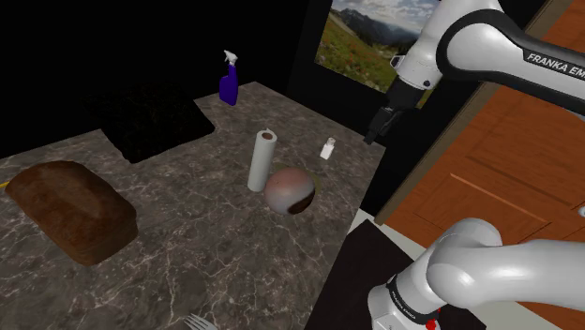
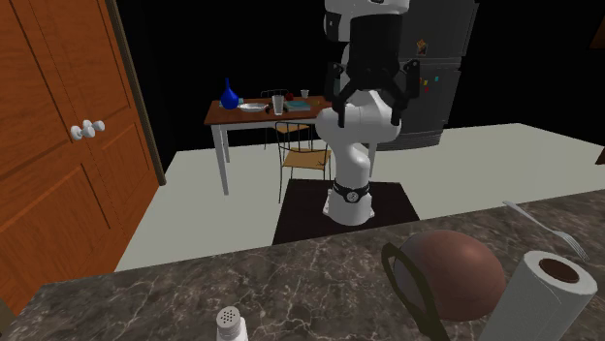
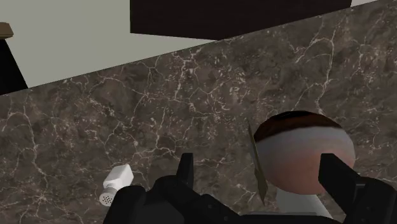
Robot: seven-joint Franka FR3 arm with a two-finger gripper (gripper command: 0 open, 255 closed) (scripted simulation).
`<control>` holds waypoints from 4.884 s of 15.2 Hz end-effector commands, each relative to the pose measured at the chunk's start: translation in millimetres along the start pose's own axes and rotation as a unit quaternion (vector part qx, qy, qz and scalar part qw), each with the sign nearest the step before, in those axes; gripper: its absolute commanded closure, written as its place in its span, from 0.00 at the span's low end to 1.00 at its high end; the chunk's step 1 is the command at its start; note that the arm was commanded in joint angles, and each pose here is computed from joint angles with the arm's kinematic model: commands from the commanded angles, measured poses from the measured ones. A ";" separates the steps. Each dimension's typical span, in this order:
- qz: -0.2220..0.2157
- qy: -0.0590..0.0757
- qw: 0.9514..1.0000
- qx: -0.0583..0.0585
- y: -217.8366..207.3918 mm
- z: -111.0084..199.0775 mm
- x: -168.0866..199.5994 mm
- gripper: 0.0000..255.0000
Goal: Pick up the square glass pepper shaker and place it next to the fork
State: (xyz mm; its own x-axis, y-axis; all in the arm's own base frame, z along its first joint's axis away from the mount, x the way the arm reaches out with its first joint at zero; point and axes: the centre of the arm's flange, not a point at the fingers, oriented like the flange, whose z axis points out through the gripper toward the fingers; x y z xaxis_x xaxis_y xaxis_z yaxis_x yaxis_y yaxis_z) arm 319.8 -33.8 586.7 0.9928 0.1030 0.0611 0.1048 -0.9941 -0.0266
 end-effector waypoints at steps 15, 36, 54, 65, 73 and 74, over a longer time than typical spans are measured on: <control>-0.001 -0.061 0.998 -0.015 102.7 104.3 128.2 0.00; -0.002 -0.126 0.991 -0.032 217.9 259.0 242.4 0.00; -0.002 -0.126 0.991 -0.032 218.4 267.0 240.3 1.00; -0.002 -0.126 0.991 -0.032 217.1 219.6 243.3 1.00; -0.002 -0.126 0.991 -0.032 216.0 177.4 245.8 1.00; -0.002 -0.126 0.991 -0.032 215.9 172.2 246.2 1.00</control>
State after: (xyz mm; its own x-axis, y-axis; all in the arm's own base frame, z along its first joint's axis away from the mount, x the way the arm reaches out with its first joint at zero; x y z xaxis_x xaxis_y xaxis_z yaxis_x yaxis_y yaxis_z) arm 596.6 -218.4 418.9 0.9762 0.1034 -0.1905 0.1124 -0.9930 0.0371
